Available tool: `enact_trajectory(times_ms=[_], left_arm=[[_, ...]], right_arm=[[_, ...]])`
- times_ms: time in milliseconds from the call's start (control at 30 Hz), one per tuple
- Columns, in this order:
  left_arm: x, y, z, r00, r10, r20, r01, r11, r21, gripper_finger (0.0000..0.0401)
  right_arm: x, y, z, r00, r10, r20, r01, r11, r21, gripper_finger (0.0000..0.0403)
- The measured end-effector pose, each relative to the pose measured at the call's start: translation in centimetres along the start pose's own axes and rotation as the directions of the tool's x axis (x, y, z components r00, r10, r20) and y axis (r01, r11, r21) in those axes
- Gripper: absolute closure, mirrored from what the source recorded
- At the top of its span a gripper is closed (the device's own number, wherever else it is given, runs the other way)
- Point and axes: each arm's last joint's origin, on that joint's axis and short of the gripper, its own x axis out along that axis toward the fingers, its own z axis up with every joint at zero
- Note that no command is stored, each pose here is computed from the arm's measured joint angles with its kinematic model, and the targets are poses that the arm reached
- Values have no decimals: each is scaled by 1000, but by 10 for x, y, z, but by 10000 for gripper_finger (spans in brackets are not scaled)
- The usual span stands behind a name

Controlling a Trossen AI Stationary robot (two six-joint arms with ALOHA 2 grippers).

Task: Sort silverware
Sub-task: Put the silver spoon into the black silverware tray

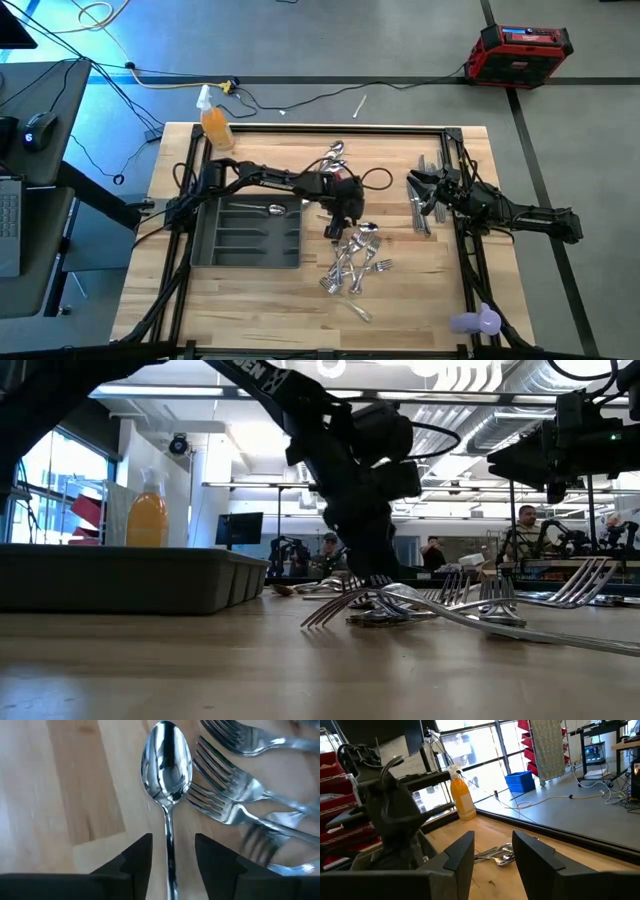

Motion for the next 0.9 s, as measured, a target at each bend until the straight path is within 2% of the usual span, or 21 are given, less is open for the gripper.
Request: enact_trajectory(times_ms=[167, 267, 433, 667, 900], left_arm=[[12, -10, 0, 990, 123, -68, -112, 984, 140, 302], [17, -12, -1, 987, 140, -78, -125, 978, 165, 322], [22, -16, 0, 972, 212, -104, -188, 961, 201, 388], [19, -18, 5, 966, 237, -104, -211, 954, 211, 399], [-19, -8, 24, 961, 245, -126, -220, 957, 187, 400]], right_arm=[[0, 0, 0, 1000, 0, 1, 0, 1000, 0, 282], [0, 0, 0, 1000, 0, 0, 0, 1000, 0, 282], [0, 0, 0, 1000, 0, 0, 0, 1000, 0, 282], [0, 0, 0, 1000, 0, -1, 0, 1000, 0, 282], [0, 0, 0, 1000, 0, -2, 0, 1000, -1, 282]])
